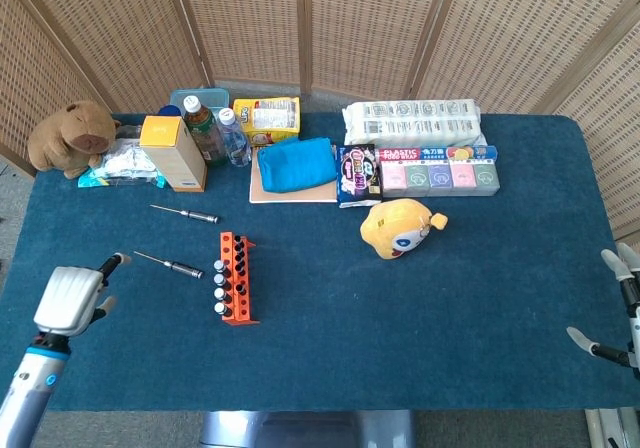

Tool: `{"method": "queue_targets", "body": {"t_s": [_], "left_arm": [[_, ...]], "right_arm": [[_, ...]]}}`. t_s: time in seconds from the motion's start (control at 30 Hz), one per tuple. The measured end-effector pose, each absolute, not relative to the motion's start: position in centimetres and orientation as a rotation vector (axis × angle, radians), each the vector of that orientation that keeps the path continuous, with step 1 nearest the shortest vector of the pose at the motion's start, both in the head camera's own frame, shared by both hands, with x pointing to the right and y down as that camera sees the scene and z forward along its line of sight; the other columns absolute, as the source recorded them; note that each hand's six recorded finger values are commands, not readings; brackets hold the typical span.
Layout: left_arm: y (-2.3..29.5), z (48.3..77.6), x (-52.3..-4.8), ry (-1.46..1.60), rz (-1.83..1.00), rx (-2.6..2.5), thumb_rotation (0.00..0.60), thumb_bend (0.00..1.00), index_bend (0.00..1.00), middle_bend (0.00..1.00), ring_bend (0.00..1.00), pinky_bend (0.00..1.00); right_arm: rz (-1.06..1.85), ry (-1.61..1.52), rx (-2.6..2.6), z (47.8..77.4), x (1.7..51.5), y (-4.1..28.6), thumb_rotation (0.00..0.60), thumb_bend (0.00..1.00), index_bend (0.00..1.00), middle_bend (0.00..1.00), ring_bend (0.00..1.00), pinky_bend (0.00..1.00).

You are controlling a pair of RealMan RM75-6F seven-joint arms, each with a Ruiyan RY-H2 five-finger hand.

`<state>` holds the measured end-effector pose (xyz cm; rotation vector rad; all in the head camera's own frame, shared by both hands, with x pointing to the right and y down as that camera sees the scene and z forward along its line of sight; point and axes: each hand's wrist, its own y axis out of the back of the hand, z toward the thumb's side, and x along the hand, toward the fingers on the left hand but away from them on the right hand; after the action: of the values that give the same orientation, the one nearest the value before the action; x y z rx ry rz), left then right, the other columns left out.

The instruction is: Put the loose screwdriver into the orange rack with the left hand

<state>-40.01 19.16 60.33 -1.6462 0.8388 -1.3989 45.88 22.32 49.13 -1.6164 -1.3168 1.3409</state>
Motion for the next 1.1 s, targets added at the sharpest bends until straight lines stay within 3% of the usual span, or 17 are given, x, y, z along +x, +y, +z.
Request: {"method": "queue_targets", "body": {"t_s": [0.5, 1.1], "left_arm": [[17.8, 64.8, -37.1, 0.817, -1.386, -1.697, 0.600, 0.29, 0.40, 1.00, 1.00, 1.00], [17.4, 69.6, -33.9, 0.765, -1.414, -1.785, 0.600, 0.29, 0.43, 1.00, 1.00, 1.00]], "right_arm": [[1.345, -1.327, -1.667, 49.4, 46.3, 22.0, 0.600, 0.00, 0.06, 0.00, 0.00, 0.00], [1.366, -1.311, -1.693, 49.9, 45.9, 22.1, 0.600, 0.00, 0.06, 0.00, 0.00, 0.00]]}}
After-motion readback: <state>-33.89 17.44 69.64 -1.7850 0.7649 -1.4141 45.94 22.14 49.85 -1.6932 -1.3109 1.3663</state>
